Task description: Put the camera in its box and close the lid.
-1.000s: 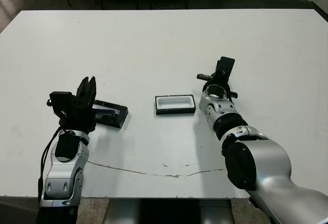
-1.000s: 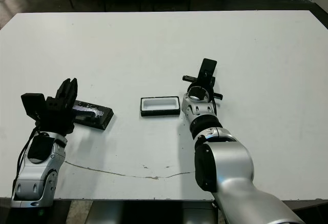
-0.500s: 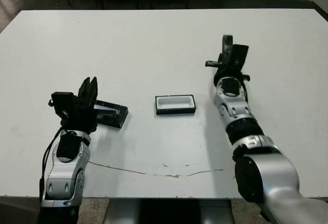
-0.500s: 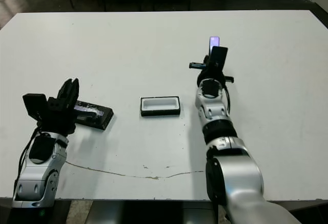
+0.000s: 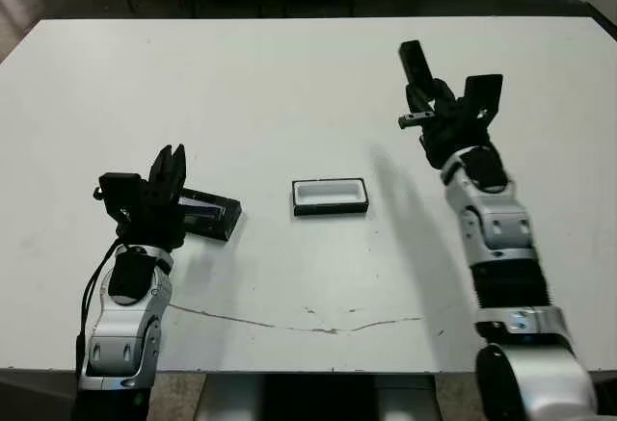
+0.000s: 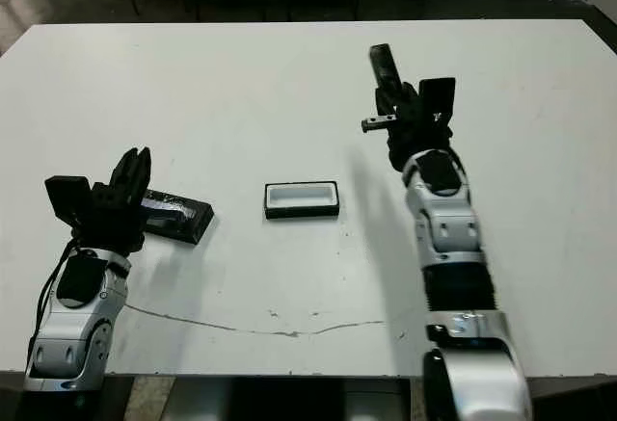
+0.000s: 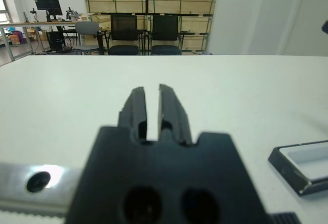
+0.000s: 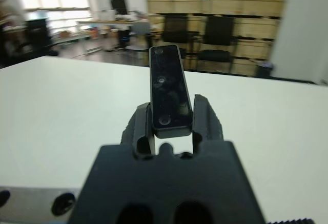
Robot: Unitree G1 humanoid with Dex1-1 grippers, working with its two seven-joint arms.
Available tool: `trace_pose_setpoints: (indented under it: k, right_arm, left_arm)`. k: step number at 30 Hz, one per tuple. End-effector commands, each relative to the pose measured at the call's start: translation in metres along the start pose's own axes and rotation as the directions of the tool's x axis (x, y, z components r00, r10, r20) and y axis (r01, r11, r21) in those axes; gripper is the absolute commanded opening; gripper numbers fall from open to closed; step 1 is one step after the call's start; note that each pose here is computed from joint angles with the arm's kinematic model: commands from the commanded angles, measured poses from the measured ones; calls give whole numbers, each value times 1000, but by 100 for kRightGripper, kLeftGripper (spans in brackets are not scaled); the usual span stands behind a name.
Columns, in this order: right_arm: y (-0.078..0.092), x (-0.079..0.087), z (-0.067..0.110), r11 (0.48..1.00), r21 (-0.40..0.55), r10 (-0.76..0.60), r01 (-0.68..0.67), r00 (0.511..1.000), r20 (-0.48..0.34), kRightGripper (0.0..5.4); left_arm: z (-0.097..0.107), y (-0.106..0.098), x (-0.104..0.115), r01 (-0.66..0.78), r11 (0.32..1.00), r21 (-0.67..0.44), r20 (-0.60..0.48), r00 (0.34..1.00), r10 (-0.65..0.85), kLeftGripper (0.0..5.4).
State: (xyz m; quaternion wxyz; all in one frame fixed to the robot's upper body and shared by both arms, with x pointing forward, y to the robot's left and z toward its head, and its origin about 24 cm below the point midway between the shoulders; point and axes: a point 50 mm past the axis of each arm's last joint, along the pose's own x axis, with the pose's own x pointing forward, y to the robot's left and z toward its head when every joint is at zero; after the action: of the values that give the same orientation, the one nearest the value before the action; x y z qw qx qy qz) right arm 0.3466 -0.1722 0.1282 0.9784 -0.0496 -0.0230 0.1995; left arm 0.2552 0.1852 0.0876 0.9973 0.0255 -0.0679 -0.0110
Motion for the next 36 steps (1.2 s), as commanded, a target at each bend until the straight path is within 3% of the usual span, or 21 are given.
trace_pose_setpoints:
  k: [1, 9, 18, 25, 28, 36]
  right_arm:
    - [-7, -6, -3, 993, 3, 119, -118, 993, -25, 43]
    - [-19, -5, 1, 940, 17, 341, -341, 936, -85, 43]
    - [-27, 2, 9, 796, -66, 579, -602, 789, -204, 43]
    - [-19, 6, 20, 683, -67, 661, -727, 655, -366, 43]
    - [-12, 7, 20, 627, -114, 674, -770, 610, -417, 43]
    - [-2, 5, 10, 576, -84, 678, -813, 533, -505, 43]
  left_arm:
    - [-5, 2, -3, -6, 1000, 23, -33, 999, 7, 0]
    - [-5, 2, -3, -6, 1000, 17, -36, 999, 6, 0]
    - [-6, 3, -4, -5, 1000, 21, -29, 1000, 5, 0]
    - [-6, 3, -4, -8, 1000, 23, -35, 999, 9, 0]
    - [-6, 2, -4, -10, 1000, 19, -34, 999, 11, 0]
    - [-6, 3, -4, -8, 1000, 21, -34, 999, 9, 0]
